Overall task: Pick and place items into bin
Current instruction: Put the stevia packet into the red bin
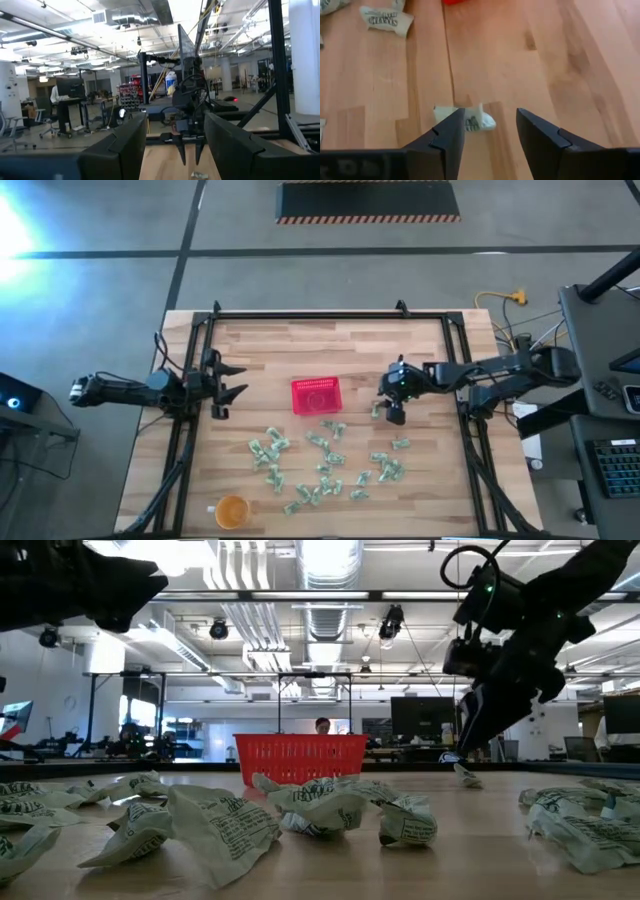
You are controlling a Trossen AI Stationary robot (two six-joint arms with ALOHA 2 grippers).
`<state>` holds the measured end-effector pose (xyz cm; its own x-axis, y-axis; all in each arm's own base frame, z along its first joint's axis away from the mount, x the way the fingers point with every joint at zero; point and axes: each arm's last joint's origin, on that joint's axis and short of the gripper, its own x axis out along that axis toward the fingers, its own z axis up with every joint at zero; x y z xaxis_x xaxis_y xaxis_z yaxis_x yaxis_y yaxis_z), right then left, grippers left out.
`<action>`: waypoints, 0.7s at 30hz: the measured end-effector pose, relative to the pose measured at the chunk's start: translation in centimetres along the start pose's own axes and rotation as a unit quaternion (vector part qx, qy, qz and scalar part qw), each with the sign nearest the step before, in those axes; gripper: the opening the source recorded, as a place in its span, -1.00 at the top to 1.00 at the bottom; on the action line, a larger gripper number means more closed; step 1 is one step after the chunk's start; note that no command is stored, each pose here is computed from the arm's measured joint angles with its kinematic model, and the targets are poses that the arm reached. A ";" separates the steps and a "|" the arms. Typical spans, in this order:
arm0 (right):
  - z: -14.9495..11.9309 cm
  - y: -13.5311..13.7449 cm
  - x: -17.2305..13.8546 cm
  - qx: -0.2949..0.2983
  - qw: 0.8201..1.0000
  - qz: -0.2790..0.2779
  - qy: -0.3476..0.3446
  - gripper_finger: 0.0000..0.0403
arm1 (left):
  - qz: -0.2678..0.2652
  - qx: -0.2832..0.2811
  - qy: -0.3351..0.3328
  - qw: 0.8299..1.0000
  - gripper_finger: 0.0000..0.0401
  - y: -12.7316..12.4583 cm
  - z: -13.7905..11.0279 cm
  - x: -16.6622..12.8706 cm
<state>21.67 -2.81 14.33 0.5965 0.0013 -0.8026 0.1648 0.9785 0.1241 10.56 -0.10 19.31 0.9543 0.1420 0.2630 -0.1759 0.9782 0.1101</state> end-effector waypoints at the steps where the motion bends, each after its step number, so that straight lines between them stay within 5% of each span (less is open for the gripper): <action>1: 0.0 0.1 0.3 -0.002 1.000 0.002 0.001 0.16 | 0.001 0.000 0.002 1.000 0.08 0.0 0.0 0.0; 14: -1.0 0.8 2.5 -0.005 0.999 -0.011 0.045 0.26 | 0.018 0.001 0.015 1.000 0.08 0.0 -0.3 0.2; 21: -0.9 0.9 2.6 -0.014 0.999 -0.018 0.035 0.55 | 0.017 0.001 0.015 1.000 0.08 0.0 -0.3 0.2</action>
<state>22.66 -1.70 11.86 0.5333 -0.0208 -0.8457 0.1629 0.9835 0.0786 10.78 0.00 19.08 0.9546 0.1806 0.2371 -0.2097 0.9722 0.1038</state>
